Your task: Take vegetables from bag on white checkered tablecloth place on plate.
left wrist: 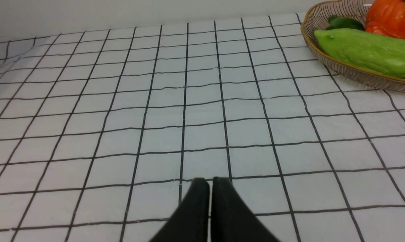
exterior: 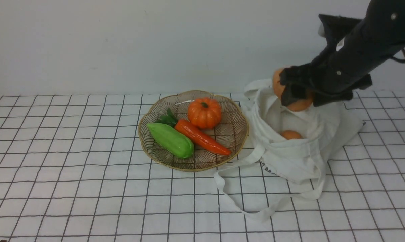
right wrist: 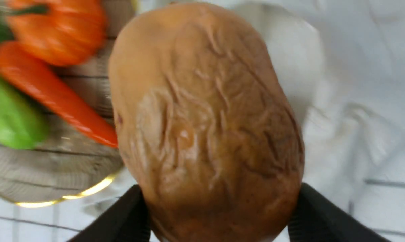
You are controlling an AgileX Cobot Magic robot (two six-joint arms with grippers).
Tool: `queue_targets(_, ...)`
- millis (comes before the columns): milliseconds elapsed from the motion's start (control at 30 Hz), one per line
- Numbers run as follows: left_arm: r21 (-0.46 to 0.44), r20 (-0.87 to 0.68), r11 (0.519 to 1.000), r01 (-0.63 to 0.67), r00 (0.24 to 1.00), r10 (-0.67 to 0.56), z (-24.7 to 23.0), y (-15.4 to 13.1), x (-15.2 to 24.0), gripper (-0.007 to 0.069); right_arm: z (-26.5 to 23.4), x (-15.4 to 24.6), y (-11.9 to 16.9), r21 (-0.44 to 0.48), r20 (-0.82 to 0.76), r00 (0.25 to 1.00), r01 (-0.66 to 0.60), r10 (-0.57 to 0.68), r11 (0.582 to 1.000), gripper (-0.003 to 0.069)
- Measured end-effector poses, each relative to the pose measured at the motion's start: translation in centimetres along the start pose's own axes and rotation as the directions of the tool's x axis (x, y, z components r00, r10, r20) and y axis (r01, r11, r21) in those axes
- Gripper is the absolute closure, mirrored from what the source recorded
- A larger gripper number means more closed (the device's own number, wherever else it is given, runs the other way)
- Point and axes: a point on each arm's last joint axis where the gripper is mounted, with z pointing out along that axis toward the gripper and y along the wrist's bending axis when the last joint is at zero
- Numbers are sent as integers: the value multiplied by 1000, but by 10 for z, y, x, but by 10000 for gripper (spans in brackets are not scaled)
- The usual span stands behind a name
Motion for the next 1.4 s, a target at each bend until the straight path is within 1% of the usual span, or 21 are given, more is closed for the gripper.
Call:
queue_targets(33,0,0,1000,0,1000,0,0,0,0,633,2,0,7,-18,14,1000,24,-23,1000,181)
queue_targets(100,0,0,1000,0,1000,0,0,0,0,633,23,3,34,-64,34,994,108,-106,992,181)
queue_targets(233,0,0,1000,0,1000,0,0,0,0,633,67,11,62,-92,62,980,192,-187,977,181)
queue_targets(267,0,0,1000,0,1000,0,0,0,0,633,73,12,64,-93,58,980,196,-191,976,181)
queue_targets(300,0,0,1000,0,1000,0,0,0,0,633,92,16,71,-95,71,975,218,-212,971,181)
queue_targets(367,0,0,1000,0,1000,0,0,0,0,633,113,19,75,-95,90,971,228,-220,969,175)
queue_targets(467,0,0,1000,0,1000,0,0,0,0,633,129,22,73,-90,91,972,224,-216,970,95)
queue_targets(500,0,0,1000,0,1000,0,0,0,0,633,129,22,73,-90,93,972,223,-215,971,86)
queue_targets(533,0,0,1000,0,1000,0,0,0,0,633,134,23,73,-89,96,973,220,-212,971,25)
queue_targets(633,0,0,1000,0,1000,0,0,0,0,633,134,22,73,-89,101,972,219,-210,972,-17)
queue_targets(767,0,0,1000,0,1000,0,0,0,0,633,127,13,77,-96,114,971,223,-212,970,-31)
queue_targets(867,0,0,1000,0,1000,0,0,0,0,633,114,2,83,-104,81,972,230,-222,968,-32)
queue_targets(933,0,0,1000,0,1000,0,0,0,0,633,98,-10,89,-114,65,968,247,-241,962,-16)
queue_targets(1000,0,0,1000,0,1000,0,0,0,0,633,85,-17,93,-121,50,966,259,-254,958,15)
queue_targets(1067,0,0,1000,0,1000,0,0,0,0,633,69,-28,98,-128,55,963,270,-265,954,69)
queue_targets(1100,0,0,1000,0,1000,0,0,0,0,633,66,-30,99,-129,58,962,272,-266,954,81)
queue_targets(1133,0,0,1000,0,1000,0,0,0,0,633,53,-37,102,-135,68,960,278,-272,951,138)
queue_targets(1300,0,0,1000,0,1000,0,0,0,0,633,20,-49,108,-144,36,955,298,-296,944,363)
queue_targets(1367,0,0,1000,0,1000,0,0,0,0,633,14,-49,109,-146,20,953,301,-301,942,411)
queue_targets(1400,0,0,1000,0,1000,0,0,0,0,633,3,-54,111,-149,33,952,307,-306,940,503)
